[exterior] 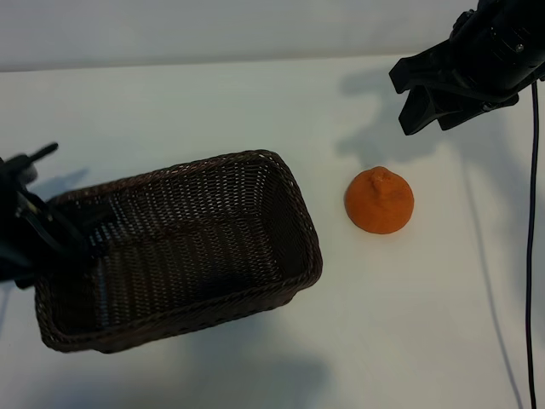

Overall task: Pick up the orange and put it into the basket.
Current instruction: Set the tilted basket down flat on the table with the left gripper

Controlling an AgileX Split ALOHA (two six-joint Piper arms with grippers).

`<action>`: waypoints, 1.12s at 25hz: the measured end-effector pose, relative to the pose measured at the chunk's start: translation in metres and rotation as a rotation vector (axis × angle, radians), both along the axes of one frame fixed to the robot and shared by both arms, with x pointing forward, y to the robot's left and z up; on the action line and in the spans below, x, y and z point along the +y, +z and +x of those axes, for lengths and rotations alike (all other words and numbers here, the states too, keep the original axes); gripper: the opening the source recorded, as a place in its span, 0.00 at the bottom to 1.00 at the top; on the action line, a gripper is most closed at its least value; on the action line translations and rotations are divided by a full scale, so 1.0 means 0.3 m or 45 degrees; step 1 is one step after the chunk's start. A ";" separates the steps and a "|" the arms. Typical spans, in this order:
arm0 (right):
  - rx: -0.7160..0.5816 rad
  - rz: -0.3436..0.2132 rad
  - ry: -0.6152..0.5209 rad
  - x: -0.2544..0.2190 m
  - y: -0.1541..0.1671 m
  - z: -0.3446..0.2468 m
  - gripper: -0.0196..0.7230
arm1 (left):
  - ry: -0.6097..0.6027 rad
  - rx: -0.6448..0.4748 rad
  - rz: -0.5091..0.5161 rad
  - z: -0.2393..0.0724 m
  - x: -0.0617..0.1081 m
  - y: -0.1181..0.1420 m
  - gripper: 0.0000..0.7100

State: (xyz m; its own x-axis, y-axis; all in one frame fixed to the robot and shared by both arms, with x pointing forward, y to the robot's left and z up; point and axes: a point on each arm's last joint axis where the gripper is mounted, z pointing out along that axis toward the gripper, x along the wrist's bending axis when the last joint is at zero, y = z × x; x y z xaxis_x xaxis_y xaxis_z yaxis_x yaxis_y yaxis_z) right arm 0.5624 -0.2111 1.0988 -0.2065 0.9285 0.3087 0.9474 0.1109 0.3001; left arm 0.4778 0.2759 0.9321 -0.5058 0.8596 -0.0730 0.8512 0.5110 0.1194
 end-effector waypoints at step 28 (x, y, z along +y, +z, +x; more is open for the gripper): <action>-0.003 0.000 -0.001 0.000 0.000 0.001 0.61 | -0.344 -0.157 -0.205 0.085 0.005 0.291 0.58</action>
